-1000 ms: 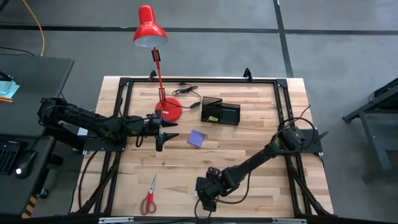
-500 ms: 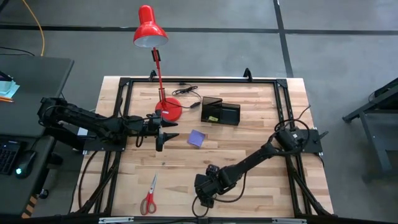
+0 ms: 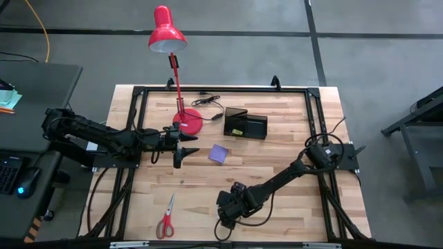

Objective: Pick and place office supplies into organizer
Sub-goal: Put the white sticky notes into the black desk organizer

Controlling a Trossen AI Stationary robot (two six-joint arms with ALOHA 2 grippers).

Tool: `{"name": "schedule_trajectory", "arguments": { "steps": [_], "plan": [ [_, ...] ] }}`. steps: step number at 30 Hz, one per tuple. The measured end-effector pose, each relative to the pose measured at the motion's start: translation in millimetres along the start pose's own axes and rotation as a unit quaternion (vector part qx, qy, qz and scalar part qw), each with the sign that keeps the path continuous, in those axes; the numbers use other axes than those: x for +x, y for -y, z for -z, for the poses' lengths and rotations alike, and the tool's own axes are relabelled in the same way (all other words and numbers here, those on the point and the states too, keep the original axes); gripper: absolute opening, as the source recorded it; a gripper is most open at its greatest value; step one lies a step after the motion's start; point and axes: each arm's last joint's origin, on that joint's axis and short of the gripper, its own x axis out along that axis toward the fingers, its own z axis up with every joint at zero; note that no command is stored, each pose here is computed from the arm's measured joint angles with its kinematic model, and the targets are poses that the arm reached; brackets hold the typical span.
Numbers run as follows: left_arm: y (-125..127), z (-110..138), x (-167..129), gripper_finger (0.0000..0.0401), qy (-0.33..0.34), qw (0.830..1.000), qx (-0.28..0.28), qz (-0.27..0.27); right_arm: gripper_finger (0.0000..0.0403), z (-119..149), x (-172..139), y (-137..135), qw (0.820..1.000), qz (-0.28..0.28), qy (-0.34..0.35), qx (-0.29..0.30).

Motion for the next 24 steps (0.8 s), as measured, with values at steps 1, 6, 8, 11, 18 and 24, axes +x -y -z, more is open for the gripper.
{"name": "schedule_trajectory", "arguments": {
  "steps": [1,6,8,11,18,24],
  "plan": [
    [0,0,0,0.0233,0.0,1.0,0.0,0.0,0.0399,0,0,0,1.0,0.001,0.0,0.001],
    [0,0,0,0.0233,0.0,1.0,0.0,0.0,0.0399,0,0,-1,1.0,-0.008,-0.005,-0.019],
    [0,0,0,0.0233,0.0,1.0,0.0,0.0,0.04,1,0,-3,1.0,-0.016,-0.004,-0.026],
    [0,0,0,0.0233,0.0,1.0,0.0,0.0,0.0399,1,0,-4,0.999,-0.022,-0.006,-0.027],
    [0,0,0,0.0233,0.0,1.0,0.0,0.0,0.0399,6,1,-6,0.998,-0.017,-0.007,-0.065],
    [0,0,0,0.0233,0.0,1.0,0.0,0.0,0.0398,12,0,-12,0.997,0.004,0.017,-0.076]
  ]
}}
